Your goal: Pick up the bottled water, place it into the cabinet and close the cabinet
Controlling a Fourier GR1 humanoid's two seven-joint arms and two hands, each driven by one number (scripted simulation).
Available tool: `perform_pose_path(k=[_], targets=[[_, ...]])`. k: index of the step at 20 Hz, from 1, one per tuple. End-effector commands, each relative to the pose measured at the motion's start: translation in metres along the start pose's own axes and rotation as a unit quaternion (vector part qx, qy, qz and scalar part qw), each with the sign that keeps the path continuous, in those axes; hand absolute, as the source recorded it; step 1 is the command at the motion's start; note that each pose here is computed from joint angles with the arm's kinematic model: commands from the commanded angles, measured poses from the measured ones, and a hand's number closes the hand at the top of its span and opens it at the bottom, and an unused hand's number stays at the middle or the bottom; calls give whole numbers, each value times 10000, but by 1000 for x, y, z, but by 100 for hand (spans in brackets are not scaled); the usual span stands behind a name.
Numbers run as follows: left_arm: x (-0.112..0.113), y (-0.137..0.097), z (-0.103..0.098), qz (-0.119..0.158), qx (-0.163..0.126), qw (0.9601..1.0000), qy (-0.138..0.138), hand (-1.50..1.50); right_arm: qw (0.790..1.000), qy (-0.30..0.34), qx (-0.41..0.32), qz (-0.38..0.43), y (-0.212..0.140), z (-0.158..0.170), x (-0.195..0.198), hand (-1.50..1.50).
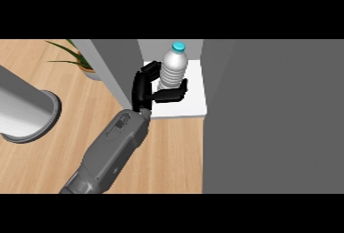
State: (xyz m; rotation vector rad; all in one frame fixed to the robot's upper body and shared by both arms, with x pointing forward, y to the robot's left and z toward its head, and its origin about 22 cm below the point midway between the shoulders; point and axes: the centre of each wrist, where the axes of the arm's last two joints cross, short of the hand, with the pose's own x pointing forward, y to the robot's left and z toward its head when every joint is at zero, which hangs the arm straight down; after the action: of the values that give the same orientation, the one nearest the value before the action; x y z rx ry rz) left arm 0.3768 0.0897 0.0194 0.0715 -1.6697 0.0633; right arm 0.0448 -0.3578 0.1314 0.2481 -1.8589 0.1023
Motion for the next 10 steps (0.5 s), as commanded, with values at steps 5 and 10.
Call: perform_pose_path(k=[5, 10], targets=[[2, -4, -27, -259, 274, 9991, -204, 150, 9990, -208, 289, -251, 6, -5, 10, -150], [19, -11, -45, -602, 380, 9969, -324, 150, 9991, -255, 256, -226, 12, -4, 5, -150]])
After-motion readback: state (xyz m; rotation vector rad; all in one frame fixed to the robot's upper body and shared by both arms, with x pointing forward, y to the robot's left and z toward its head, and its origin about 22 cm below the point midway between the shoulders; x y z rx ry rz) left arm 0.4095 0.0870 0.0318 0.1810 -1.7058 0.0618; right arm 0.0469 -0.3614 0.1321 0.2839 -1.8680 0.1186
